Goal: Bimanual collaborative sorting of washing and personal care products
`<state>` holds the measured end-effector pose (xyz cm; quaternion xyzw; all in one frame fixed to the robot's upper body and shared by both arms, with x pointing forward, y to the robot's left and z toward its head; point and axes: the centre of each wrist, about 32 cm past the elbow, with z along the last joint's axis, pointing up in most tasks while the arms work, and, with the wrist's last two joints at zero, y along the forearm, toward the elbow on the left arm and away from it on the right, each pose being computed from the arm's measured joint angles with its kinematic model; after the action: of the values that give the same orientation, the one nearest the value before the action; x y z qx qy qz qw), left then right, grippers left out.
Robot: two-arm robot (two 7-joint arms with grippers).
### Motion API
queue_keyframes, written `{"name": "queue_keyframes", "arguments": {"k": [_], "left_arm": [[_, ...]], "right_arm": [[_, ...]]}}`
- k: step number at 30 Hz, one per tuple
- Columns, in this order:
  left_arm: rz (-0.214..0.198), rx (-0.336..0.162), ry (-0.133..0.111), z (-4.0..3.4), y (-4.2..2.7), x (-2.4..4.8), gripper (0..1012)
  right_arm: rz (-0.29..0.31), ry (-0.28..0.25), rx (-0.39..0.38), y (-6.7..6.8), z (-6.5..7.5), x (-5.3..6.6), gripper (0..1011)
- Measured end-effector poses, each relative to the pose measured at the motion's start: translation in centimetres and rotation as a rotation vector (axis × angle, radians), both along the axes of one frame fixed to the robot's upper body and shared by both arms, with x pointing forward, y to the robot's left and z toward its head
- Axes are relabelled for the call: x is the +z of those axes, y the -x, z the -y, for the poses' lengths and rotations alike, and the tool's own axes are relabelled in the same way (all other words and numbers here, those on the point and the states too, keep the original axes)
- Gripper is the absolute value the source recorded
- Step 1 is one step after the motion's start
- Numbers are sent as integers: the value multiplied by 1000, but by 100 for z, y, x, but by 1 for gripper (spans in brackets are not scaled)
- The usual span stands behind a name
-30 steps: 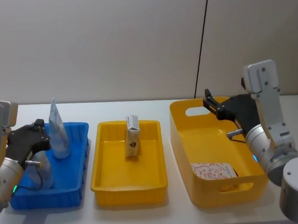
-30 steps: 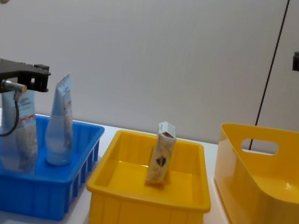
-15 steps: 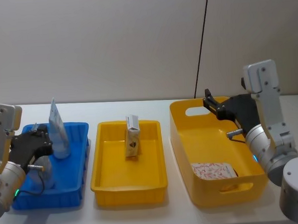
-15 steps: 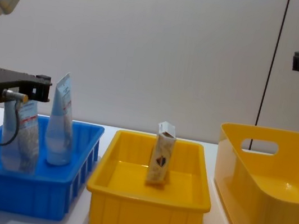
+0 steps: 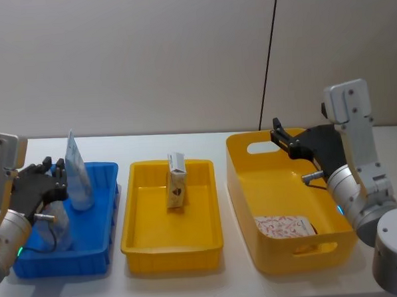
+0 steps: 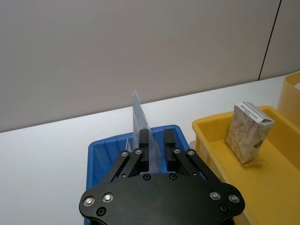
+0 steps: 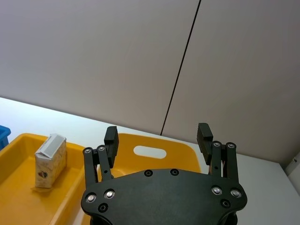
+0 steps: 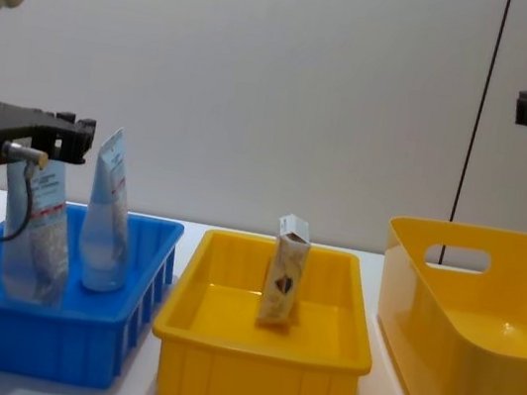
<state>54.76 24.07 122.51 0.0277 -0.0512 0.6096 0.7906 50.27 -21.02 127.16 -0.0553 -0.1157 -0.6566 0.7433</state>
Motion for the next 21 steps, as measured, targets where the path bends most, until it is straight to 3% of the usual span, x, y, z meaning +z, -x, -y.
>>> {"name": "queue_keyframes", "arguments": {"k": [10, 21], "left_arm": [[14, 27, -25, -16, 20, 56, 458], [-25, 52, -48, -80, 17, 14, 797]], "right_arm": [[0, 0, 0, 0, 0, 0, 1004], [0, 0, 0, 0, 0, 0, 1004]]}}
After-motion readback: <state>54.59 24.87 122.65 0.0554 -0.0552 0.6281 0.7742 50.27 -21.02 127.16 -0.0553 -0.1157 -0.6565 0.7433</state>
